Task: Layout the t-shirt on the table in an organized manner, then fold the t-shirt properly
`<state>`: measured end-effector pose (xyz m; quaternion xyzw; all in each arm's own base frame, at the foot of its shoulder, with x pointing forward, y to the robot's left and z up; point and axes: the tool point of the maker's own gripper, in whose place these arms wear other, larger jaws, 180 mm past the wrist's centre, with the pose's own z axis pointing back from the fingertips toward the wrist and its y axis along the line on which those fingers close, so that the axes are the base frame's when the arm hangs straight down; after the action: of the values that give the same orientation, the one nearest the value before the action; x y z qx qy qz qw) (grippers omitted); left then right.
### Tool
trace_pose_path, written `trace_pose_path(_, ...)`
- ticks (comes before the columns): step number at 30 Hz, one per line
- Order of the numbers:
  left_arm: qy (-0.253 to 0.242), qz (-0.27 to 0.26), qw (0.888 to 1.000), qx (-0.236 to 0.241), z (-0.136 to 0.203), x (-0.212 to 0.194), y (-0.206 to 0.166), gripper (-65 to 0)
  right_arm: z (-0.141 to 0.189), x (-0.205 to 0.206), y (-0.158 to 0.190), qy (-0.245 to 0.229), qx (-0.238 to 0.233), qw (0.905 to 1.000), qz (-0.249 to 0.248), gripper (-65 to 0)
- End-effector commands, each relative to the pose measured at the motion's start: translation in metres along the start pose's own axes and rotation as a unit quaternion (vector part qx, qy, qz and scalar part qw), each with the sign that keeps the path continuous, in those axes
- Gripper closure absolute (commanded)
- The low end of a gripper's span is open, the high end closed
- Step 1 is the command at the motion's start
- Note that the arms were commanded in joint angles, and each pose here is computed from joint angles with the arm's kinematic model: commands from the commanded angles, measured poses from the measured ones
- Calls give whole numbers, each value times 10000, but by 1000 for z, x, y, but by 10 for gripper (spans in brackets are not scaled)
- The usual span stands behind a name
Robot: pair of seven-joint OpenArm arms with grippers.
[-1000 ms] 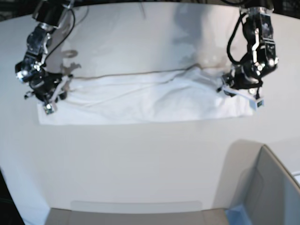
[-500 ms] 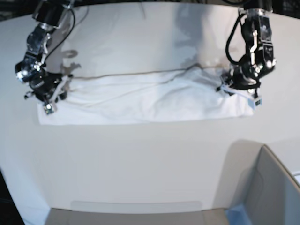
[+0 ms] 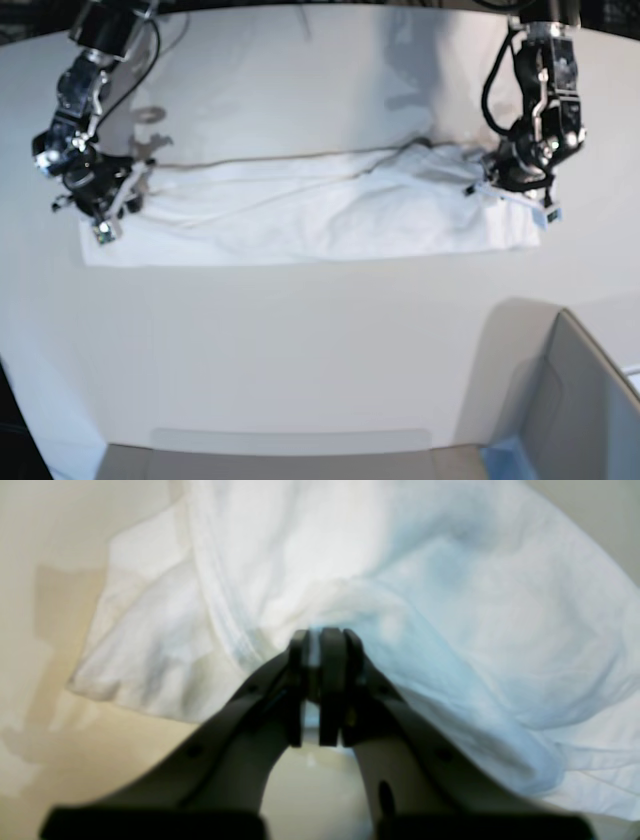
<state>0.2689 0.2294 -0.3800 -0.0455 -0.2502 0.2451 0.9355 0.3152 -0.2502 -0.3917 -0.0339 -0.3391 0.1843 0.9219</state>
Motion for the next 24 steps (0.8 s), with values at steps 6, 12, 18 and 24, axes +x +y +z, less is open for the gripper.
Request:
trace_pose_path(6,-467,-5,9988,-175,9,36,-14,-37,2,-7,-5,239,-60,9996,157,-186)
trace_pose_path(12,-503,131,9983,-247,3,47,-23,-37,2,-7,-6,242,-66,9996,162,-186)
trace_pose_path(18,-517,282,9983,44,-17,45,-1,-37,3,-7,-7,245,-76,9995,160,-186)
trace_pose_path(24,-621,581,9957,380,-19,55,35,-37,3,-7,-7,245,-76,9995,160,-186)
